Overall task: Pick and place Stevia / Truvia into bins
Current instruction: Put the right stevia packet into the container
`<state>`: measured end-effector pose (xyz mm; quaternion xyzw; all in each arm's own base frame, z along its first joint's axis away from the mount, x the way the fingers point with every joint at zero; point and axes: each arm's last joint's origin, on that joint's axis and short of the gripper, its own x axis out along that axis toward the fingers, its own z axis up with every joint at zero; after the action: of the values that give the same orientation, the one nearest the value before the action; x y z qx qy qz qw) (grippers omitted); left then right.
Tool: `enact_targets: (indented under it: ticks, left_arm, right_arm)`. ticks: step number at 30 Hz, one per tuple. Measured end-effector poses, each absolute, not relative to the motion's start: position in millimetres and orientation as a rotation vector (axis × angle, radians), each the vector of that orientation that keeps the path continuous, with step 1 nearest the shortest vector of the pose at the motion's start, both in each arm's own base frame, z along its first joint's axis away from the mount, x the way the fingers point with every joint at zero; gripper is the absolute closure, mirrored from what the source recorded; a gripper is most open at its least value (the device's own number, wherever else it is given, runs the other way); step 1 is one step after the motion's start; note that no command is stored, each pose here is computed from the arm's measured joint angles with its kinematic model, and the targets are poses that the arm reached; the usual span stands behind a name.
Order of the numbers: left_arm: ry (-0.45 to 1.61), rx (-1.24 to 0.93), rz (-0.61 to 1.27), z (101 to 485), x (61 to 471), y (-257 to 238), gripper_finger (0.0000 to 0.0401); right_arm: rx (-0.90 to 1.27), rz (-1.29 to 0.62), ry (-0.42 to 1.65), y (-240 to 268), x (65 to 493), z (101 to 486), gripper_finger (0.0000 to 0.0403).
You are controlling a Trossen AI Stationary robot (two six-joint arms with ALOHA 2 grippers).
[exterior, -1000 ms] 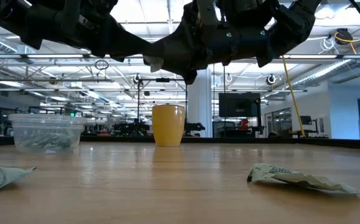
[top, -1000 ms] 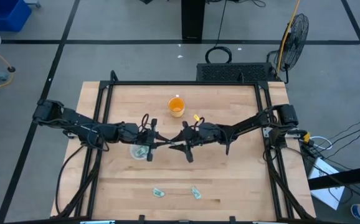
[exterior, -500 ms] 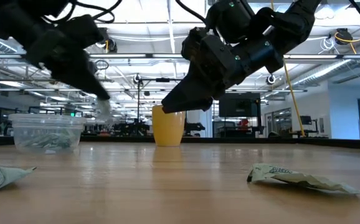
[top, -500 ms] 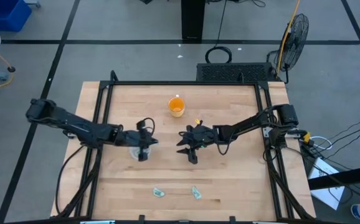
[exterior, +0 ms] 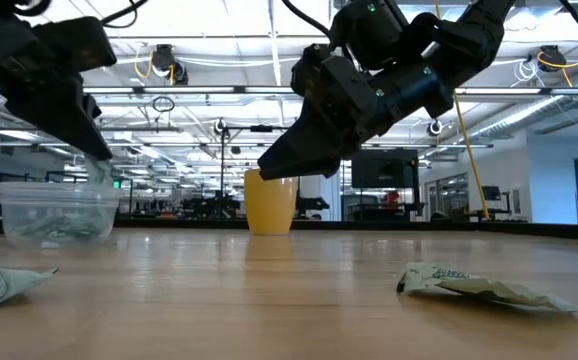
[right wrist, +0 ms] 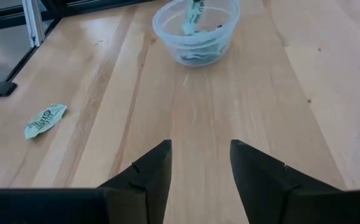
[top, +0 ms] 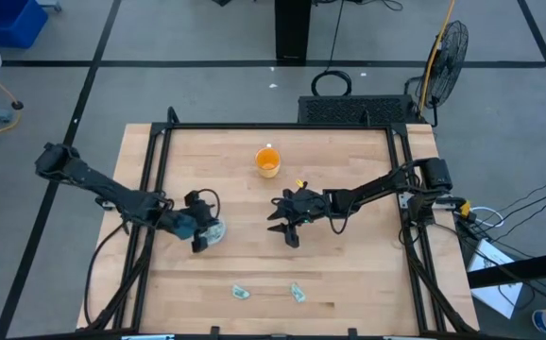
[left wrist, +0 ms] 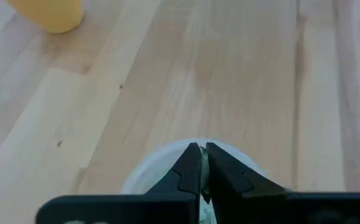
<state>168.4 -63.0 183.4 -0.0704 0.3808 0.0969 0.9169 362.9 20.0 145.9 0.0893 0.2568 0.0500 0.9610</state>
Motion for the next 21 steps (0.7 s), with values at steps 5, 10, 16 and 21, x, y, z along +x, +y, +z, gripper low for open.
enact_targets:
  ticks: [5,10,16,21]
  left_arm:
    - [0.827,-0.162,0.196,181,162,-67,0.0365]
    - [0.918,-0.2,0.262,172,157,-67,0.0376]
    - [0.931,-0.164,0.231,165,165,-71,0.0347]
    - [0.899,-0.148,0.18,163,173,-76,0.0281]
  right_arm:
    - [0.218,0.093,0.513,20,363,147,0.0245]
    - [0.235,0.093,0.486,20,365,149,0.0245]
    - [0.233,0.139,0.493,28,364,149,0.0245]
    - [0.228,0.208,0.494,40,363,149,0.0245]
